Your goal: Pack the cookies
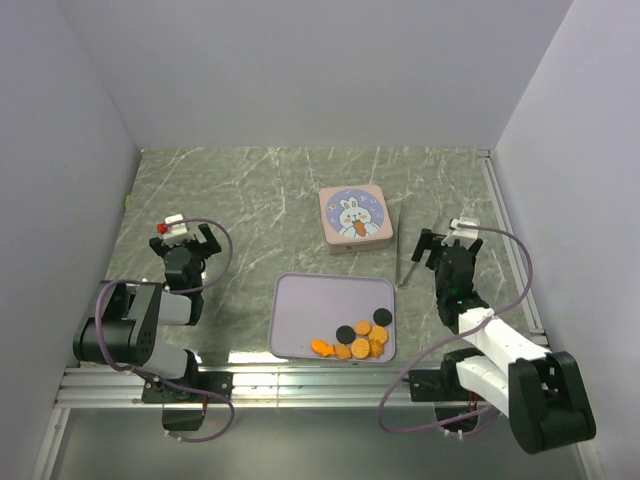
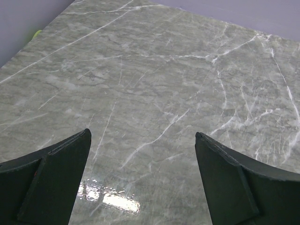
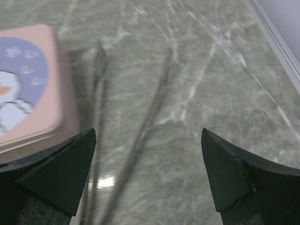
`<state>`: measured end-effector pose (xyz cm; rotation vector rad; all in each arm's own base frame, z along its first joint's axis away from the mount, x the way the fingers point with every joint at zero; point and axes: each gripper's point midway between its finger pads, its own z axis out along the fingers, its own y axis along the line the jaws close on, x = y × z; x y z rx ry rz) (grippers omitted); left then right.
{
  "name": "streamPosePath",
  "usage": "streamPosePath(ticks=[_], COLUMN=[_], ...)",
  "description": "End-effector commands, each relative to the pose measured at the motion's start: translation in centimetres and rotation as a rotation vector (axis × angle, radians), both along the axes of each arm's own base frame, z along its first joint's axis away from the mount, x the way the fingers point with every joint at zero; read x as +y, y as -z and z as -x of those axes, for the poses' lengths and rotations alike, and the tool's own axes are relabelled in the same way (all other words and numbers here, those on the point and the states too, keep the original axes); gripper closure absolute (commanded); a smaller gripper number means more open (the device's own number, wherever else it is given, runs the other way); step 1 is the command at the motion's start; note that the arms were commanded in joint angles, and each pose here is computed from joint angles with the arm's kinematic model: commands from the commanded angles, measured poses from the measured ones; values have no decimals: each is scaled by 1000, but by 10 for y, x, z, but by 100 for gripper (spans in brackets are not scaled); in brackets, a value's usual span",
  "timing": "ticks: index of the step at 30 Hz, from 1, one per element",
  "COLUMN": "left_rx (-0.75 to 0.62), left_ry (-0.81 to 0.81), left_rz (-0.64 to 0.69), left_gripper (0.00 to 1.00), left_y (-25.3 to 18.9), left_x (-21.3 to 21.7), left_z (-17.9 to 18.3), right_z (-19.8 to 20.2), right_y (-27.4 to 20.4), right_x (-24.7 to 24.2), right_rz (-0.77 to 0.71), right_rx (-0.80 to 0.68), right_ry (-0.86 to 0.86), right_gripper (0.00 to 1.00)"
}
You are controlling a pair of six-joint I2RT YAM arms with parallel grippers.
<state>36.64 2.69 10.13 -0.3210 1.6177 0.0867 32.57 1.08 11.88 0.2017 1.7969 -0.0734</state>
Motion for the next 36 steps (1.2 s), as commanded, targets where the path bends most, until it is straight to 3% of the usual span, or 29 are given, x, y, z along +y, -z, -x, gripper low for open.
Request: streamPosePath(ticks=[1, 11, 36], left_rx=[-94, -94, -92], left_ry=[11, 11, 11], left_rz=[-1, -1, -1], left_gripper=[1, 1, 0], left_y=[-26, -27, -26], left_x=[-1, -1, -1], left_z=[-10, -10, -10], right_z=[-12, -42, -36], right_y=[-29, -23, -22], right_x=[-17, -27, -25], right_rz=[-38, -37, -38], right_rx=[-188, -232, -268], right_ry=[80, 80, 42], right_gripper=[0, 0, 0])
